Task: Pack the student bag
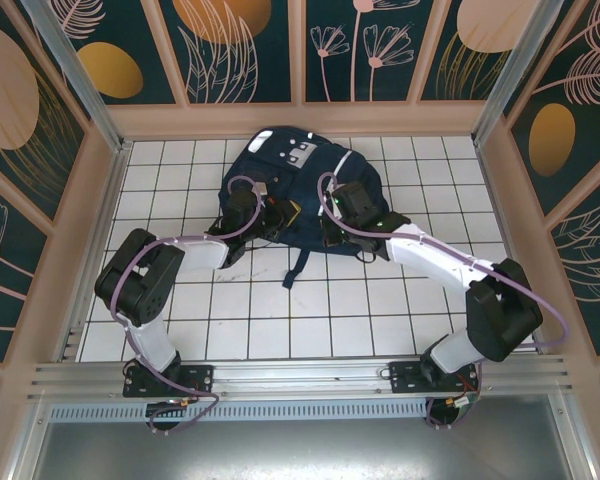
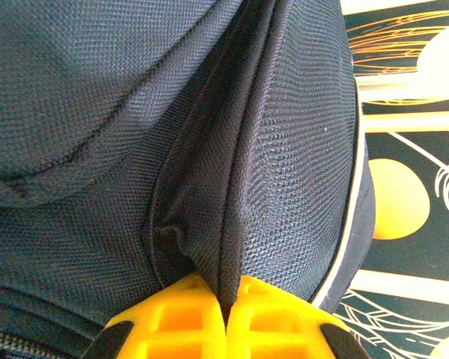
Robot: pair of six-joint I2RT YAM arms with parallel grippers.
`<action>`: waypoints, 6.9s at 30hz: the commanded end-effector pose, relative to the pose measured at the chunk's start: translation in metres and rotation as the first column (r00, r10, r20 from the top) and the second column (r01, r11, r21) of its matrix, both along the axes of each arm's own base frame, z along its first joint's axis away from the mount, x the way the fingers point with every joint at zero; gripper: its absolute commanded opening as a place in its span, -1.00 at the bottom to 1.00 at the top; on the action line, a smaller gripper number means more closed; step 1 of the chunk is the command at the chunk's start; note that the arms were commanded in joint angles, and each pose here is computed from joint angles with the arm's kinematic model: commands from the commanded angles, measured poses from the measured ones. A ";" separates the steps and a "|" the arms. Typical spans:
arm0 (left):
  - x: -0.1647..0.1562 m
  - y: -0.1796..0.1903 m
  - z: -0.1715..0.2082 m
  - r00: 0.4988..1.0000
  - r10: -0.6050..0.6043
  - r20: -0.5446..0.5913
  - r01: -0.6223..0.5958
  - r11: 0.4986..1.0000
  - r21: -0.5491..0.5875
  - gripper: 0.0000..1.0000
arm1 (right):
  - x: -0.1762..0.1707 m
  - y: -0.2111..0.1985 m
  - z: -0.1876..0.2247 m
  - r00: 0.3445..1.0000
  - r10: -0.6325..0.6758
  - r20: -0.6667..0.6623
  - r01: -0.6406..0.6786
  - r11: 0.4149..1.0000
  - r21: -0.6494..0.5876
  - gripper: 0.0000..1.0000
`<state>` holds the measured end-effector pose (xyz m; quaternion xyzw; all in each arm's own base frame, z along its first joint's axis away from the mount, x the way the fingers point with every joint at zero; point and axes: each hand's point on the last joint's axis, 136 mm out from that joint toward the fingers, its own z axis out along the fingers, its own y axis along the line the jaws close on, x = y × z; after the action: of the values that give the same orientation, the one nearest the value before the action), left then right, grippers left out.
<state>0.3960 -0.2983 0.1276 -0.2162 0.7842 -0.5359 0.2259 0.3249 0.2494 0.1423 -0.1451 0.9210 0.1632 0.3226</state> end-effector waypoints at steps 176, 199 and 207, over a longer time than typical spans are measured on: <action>-0.044 0.138 -0.012 0.976 0.216 -0.037 -0.203 0.953 0.225 -1.00 | 0.066 -0.100 0.025 0.986 0.060 0.158 -0.021 0.971 -0.237 -1.00; -0.037 0.167 -0.014 0.966 0.259 -0.010 -0.240 0.906 0.349 -1.00 | 0.051 -0.064 0.037 0.946 0.284 0.155 -0.263 0.954 -0.143 -1.00; -0.032 0.156 0.001 0.981 0.191 0.032 -0.191 0.928 0.320 -1.00 | 0.044 -0.057 0.043 0.972 0.223 0.068 -0.221 0.975 -0.029 -0.43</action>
<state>0.3532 -0.1629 0.1295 -0.2411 0.8301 -0.4146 0.2845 0.3530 0.2088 0.1591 -0.3044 0.8825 0.2019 0.2964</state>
